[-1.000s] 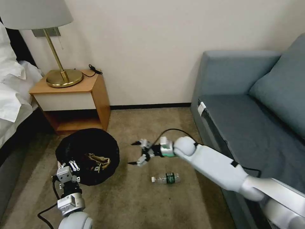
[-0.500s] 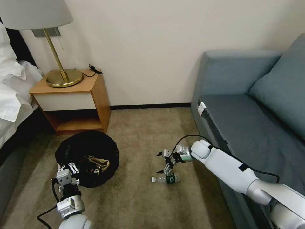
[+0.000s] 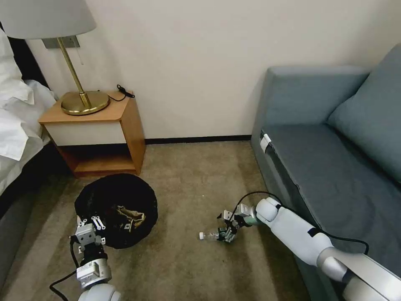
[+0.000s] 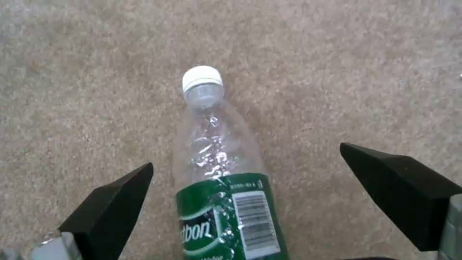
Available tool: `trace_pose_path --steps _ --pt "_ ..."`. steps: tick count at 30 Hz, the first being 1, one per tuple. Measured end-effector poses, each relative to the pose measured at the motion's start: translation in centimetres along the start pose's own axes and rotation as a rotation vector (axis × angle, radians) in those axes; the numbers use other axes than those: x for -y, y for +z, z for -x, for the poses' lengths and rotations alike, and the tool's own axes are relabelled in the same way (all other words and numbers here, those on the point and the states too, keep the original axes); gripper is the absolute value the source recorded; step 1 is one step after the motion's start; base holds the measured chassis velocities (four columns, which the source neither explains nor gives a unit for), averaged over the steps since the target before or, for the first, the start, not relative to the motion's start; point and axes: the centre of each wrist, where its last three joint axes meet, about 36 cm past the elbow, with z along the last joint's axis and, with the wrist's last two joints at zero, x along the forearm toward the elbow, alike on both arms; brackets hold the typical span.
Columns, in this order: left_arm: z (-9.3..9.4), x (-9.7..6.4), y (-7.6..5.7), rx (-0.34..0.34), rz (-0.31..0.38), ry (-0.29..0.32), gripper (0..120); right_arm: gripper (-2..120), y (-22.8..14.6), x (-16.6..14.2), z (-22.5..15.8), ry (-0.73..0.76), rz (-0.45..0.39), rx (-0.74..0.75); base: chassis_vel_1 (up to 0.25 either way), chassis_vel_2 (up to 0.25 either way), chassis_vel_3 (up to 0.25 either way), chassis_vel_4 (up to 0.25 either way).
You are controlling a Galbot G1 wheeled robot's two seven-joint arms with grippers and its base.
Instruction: Pick up the trash bin, then pick up the garbage on the floor and place it into the trash bin.
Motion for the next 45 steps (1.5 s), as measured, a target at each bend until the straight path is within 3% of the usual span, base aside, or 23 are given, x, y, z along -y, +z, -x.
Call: trace_pose_path --steps 13,25,33,45 --pt "-0.3 0.1 0.1 0.000 -0.003 0.004 0 96 1.0 -1.1 1.5 -0.025 -0.022 -0.051 0.000 0.000 0.000 0.000" --pt "-0.2 0.1 -0.1 0.007 -0.006 0.005 0 49 1.5 -0.3 1.4 -0.023 -0.038 -0.077 0.000 0.000 0.000 0.000" --pt "-0.1 0.0 -0.2 0.009 -0.009 0.006 0 28 1.4 -0.4 1.7 -0.042 -0.048 -0.080 0.000 0.000 0.000 0.000" --pt "-0.1 -0.1 -0.4 0.010 -0.013 0.004 0 28 1.6 -0.5 1.7 -0.064 -0.033 -0.038 0.000 0.000 0.000 0.000"
